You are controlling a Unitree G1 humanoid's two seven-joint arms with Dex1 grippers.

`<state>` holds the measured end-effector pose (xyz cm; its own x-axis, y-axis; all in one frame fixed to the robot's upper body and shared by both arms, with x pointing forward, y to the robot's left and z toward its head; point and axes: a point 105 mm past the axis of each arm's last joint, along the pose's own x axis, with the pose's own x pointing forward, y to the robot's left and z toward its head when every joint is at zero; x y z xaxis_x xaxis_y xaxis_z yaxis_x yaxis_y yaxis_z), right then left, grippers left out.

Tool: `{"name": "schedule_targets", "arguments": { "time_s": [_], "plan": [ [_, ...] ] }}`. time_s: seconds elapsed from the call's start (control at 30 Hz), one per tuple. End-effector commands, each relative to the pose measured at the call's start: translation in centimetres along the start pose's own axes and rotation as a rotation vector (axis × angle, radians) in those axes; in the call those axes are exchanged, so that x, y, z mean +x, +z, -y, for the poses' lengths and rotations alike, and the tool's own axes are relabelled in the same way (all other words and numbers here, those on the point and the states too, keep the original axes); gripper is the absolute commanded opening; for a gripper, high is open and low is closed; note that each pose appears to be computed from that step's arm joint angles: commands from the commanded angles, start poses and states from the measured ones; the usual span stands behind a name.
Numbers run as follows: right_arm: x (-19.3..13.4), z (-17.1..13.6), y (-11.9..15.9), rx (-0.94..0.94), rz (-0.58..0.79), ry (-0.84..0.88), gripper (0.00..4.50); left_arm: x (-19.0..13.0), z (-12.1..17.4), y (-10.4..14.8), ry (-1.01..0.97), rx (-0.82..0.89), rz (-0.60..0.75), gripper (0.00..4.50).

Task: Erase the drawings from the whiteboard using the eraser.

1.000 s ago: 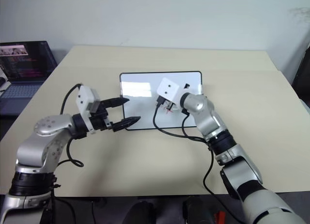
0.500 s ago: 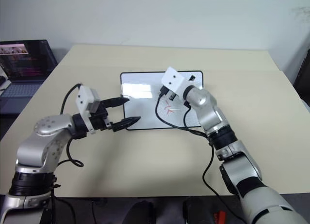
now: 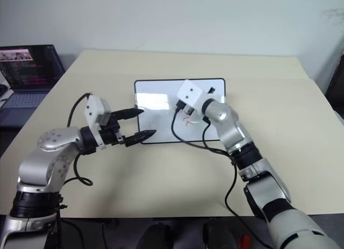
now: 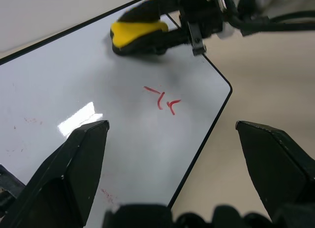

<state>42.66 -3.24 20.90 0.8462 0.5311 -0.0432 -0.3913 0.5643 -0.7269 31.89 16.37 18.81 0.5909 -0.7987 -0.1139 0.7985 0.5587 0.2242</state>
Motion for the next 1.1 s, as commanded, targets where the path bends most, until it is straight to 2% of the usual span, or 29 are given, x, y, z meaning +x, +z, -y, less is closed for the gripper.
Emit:
{"name": "schedule_targets", "arguments": {
  "time_s": [0.03,0.17,0.33,0.57,0.77,1.1],
  "plan": [
    [-0.3,-0.6,-1.4,0.006,-0.055,0.054,1.1,-0.1,0.1,1.3,-0.004,0.04,0.036,4.5],
    [-0.8,-3.2,-2.3,0.008,-0.094,0.183,1.1,-0.1,0.1,1.3,-0.002,0.041,0.037,4.5],
    [-1.2,-4.1,-2.5,0.003,-0.107,0.229,1.1,-0.1,0.1,1.3,-0.005,0.041,0.037,4.5],
    [-0.4,0.8,0.3,-0.003,0.002,-0.021,1.1,-0.1,0.2,1.3,-0.012,0.039,0.034,4.5],
    [-0.8,-1.6,-1.3,0.026,-0.045,0.094,1.1,-0.3,0.2,1.1,-0.013,0.036,0.026,4.5],
    [-3.6,1.6,3.1,0.219,0.153,-0.008,1.1,-2.4,-0.1,-0.5,0.028,-0.006,-0.037,4.5]
  ]
}}
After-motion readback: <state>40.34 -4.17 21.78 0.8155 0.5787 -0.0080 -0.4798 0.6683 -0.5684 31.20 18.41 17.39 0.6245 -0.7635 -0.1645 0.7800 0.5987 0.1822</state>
